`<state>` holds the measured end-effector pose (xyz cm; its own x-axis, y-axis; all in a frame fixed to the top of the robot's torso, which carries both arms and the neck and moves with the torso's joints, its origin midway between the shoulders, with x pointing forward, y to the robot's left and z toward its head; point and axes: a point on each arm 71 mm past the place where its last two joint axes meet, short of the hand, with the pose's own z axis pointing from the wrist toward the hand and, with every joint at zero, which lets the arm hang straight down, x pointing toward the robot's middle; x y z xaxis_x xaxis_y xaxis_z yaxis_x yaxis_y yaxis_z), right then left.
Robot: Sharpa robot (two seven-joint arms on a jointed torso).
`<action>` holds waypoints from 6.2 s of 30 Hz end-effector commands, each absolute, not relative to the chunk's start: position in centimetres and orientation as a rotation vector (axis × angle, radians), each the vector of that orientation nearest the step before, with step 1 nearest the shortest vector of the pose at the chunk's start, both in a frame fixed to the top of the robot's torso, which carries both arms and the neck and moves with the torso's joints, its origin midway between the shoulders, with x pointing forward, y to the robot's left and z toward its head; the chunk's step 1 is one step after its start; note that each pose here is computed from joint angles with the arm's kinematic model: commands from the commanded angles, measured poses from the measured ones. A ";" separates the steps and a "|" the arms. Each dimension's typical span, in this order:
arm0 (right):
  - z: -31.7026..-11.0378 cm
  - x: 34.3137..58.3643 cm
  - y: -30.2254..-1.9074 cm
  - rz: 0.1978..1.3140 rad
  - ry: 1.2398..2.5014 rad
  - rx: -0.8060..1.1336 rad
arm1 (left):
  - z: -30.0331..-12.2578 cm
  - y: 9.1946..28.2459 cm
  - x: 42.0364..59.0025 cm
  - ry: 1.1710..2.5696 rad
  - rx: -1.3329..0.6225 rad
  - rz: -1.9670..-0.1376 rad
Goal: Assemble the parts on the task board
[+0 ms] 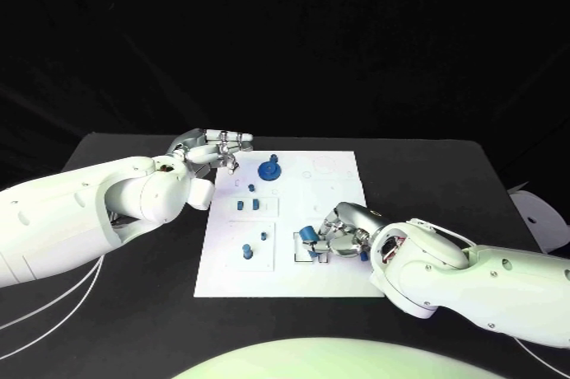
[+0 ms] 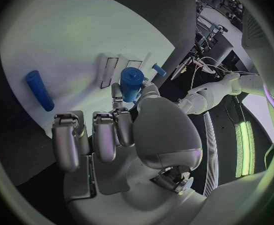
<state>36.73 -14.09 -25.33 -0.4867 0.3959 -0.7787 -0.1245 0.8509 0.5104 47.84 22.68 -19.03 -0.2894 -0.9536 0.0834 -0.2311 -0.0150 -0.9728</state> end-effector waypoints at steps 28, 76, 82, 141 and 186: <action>-25.8 37.3 -13.5 0.602 1.986 0.175 | -18.9 22.3 47.7 1.595 -1.256 -1.384; -25.5 36.6 -14.2 0.605 1.978 0.084 | -18.9 22.5 47.7 1.594 -1.260 -1.376; -25.5 36.5 -14.2 0.601 1.984 0.071 | -18.9 22.5 47.7 1.595 -1.260 -1.376; -25.1 36.0 -23.2 0.389 1.931 0.079 | -19.2 22.7 47.7 1.600 -1.262 -1.370; -27.5 36.4 -20.7 0.251 1.951 -0.134 | -19.3 22.8 47.5 1.604 -1.316 -1.383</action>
